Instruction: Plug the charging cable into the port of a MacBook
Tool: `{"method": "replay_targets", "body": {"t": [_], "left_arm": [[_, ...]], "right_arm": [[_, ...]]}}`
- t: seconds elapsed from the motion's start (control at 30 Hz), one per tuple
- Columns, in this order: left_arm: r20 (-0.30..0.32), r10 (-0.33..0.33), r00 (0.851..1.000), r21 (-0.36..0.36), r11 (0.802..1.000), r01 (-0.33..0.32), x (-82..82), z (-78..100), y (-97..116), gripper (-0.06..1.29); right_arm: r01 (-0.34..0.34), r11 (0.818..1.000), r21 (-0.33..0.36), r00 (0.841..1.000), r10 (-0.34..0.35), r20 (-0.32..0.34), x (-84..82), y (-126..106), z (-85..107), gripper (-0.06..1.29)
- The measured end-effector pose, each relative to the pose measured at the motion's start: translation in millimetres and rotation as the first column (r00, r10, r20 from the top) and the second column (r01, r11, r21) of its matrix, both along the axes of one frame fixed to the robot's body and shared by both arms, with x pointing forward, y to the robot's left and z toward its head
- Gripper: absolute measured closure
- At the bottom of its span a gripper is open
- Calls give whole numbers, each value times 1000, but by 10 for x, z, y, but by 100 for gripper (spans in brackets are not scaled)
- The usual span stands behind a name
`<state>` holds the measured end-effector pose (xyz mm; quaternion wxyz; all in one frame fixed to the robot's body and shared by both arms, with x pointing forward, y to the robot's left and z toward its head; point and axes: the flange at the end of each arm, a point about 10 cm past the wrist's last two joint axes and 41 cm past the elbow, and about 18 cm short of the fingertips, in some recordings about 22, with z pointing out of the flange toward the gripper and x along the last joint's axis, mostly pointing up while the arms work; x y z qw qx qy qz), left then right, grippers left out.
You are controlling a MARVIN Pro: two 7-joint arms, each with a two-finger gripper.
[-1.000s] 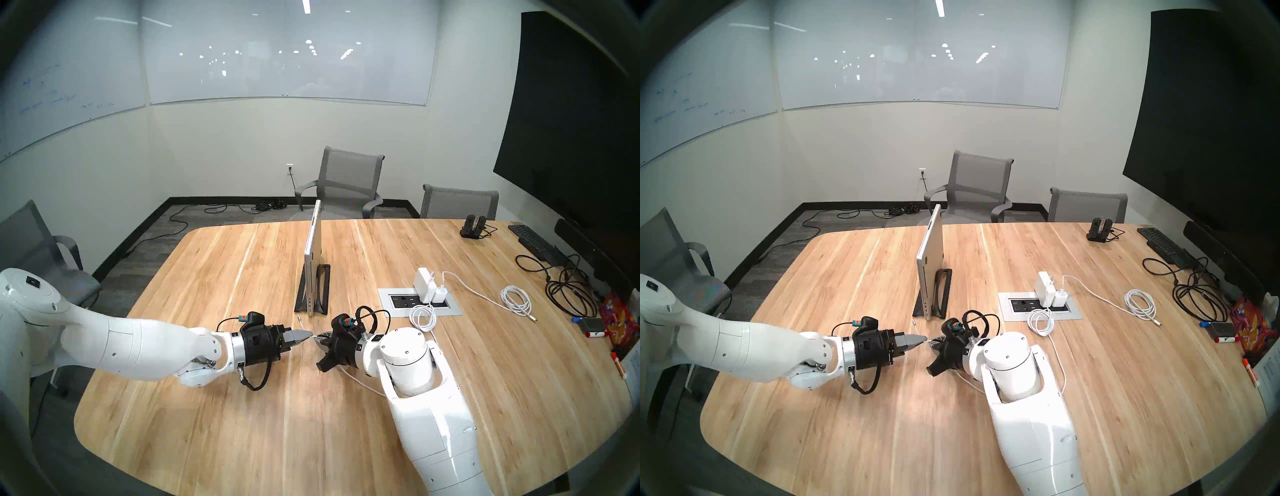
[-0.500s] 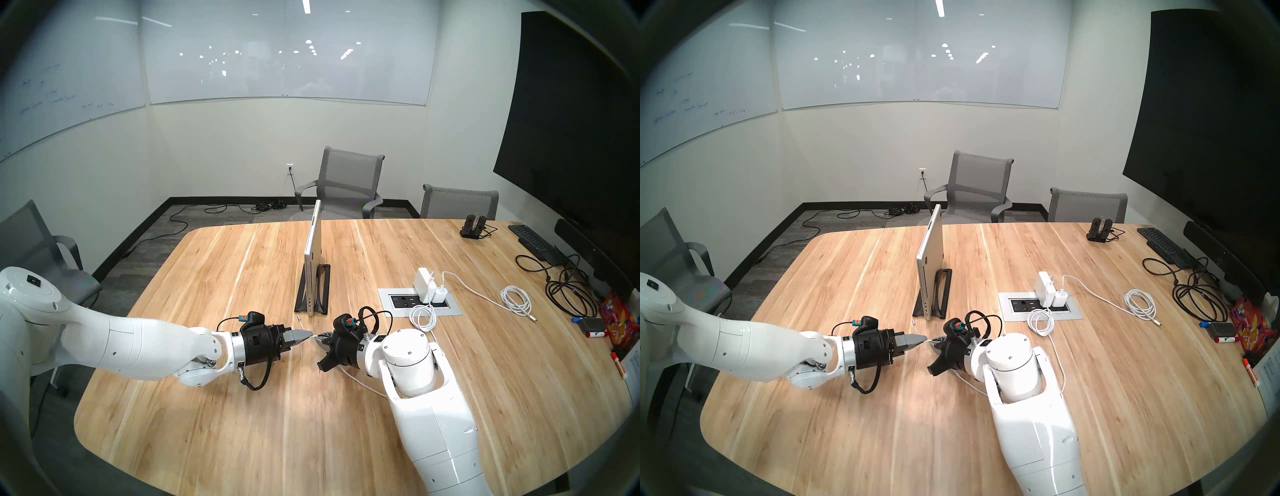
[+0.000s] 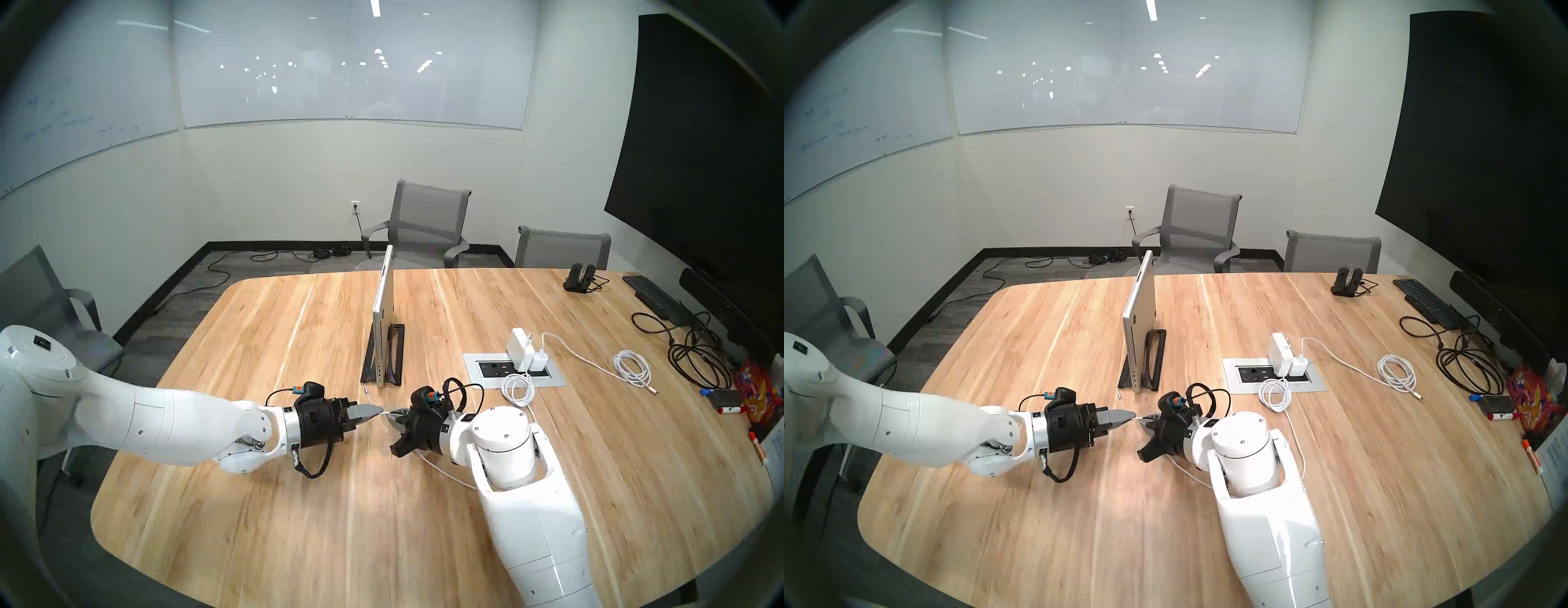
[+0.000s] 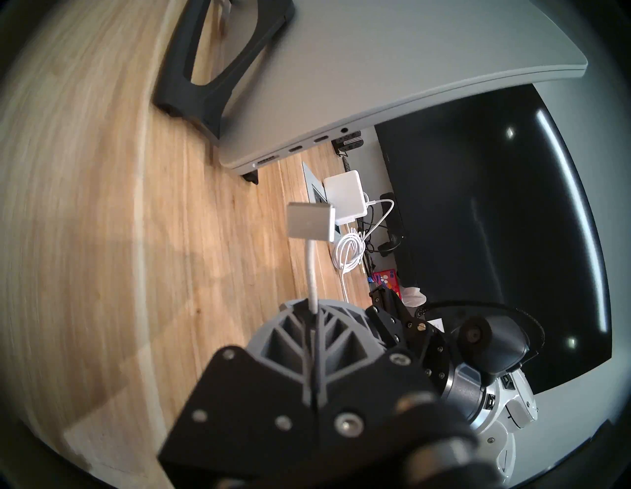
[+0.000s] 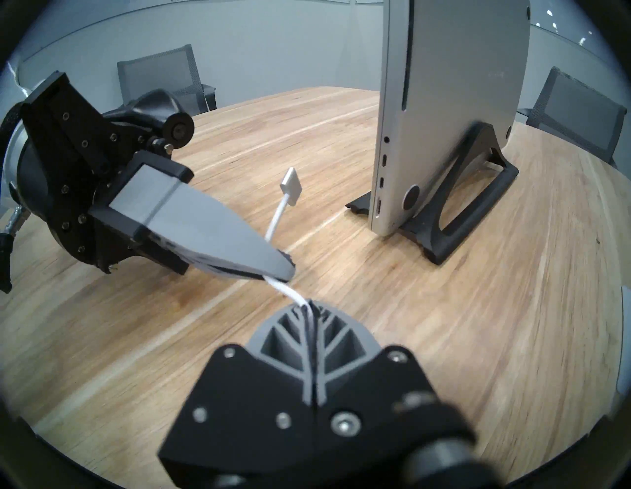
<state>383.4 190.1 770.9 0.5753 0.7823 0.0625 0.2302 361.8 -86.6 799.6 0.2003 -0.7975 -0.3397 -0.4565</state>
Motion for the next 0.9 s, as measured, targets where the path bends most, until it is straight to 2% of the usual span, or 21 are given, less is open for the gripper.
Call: {"method": "replay_targets", "body": {"t": [0.9], "left_arm": [[-1, 0, 1000, -1, 1000, 0, 1, 0, 0, 125]], "right_arm": [[4, 1000, 11, 1000, -4, 7, -74, -18, 23, 125]]}}
